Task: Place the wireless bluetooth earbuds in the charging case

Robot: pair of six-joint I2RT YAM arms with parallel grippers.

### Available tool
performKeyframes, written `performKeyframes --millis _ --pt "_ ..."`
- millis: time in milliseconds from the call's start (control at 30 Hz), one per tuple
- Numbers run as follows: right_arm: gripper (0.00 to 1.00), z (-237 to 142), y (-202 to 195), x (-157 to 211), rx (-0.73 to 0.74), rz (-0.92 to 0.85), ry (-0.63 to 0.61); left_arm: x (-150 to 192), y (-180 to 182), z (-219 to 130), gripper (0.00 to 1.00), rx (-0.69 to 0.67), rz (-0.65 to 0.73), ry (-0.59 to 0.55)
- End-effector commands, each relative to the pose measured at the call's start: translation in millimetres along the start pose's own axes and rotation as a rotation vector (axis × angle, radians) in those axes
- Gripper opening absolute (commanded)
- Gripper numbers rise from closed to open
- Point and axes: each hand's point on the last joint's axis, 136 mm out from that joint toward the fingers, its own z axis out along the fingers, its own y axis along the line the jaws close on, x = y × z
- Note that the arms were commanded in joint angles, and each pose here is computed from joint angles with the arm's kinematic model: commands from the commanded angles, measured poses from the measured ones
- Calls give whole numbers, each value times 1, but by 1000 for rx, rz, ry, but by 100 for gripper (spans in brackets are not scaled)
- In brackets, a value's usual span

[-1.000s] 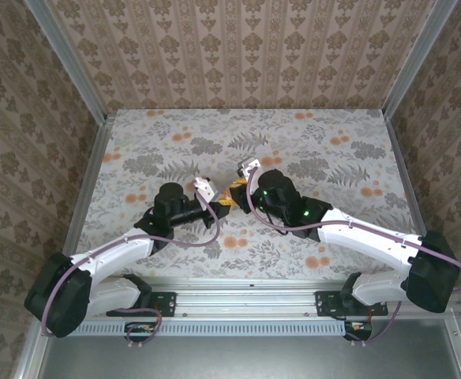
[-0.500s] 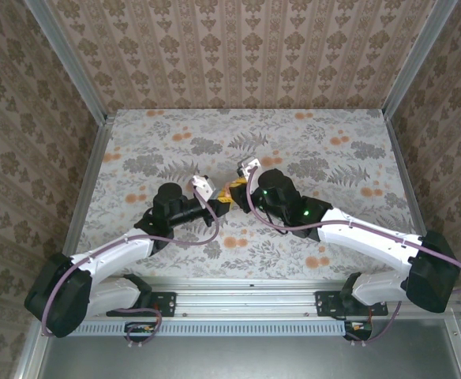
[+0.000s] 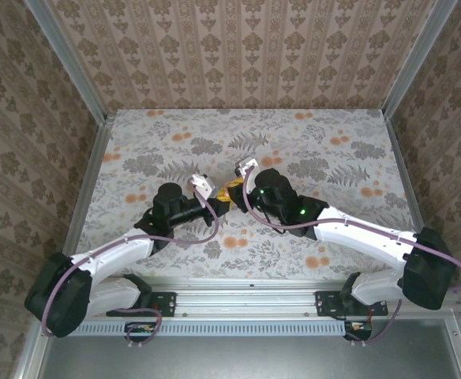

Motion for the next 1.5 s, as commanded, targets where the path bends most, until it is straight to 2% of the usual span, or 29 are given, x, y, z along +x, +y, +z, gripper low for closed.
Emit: performKeyframes --millis 0,233,633,1467 --pt "22 -3 1 -3 0 9 -7 -27 -1 1 11 -2 12 -79" --pt "23 -3 2 8 -14 19 18 -37 4 1 11 -19 6 -104" --pt "26 -4 11 13 -68 35 40 -34 5 1 11 -28 25 -90" --pt "53 -17 16 -26 -179 179 -45 -26 7 7 11 -21 55 -70"
